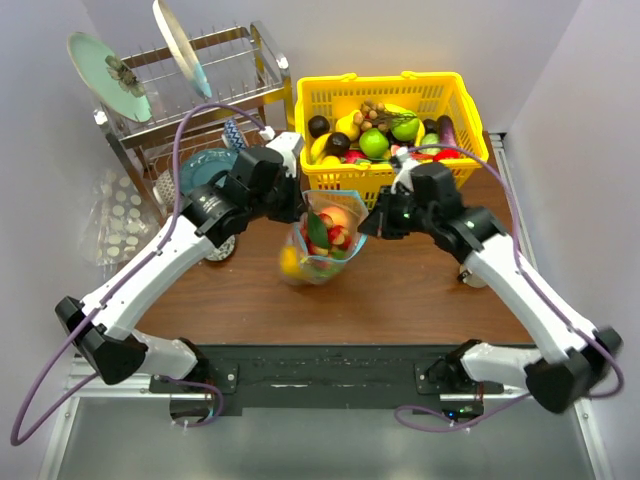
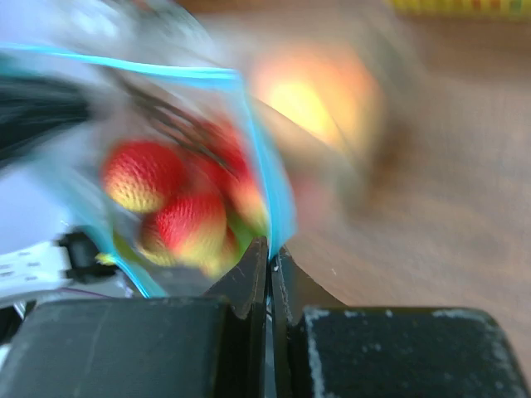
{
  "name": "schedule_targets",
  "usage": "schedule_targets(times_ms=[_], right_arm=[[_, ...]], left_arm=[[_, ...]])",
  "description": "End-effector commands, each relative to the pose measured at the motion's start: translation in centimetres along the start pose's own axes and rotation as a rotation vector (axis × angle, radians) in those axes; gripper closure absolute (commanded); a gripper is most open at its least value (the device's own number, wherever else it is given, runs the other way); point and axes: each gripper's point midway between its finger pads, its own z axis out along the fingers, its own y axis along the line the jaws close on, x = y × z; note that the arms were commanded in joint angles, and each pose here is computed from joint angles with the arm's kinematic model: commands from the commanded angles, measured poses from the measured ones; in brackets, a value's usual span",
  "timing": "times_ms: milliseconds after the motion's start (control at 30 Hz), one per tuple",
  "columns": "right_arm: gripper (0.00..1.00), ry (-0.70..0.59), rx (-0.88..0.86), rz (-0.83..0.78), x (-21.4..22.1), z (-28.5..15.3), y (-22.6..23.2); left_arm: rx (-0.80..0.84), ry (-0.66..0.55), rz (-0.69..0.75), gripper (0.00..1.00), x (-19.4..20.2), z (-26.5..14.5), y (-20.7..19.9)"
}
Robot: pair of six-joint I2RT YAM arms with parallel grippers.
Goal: Place the food in the zip-top bag and seal the zipper
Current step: Adjust the zipper food storage bag at the center of the board.
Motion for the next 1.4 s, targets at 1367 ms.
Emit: schedule_targets(times_ms=[1367], right_arm=[[1.00, -0.060, -0.240, 0.026, -3.6, 1.4, 5.5]], left_arm=[[0.064, -0.012, 0.064, 1.00, -1.5, -0.9, -1.1]])
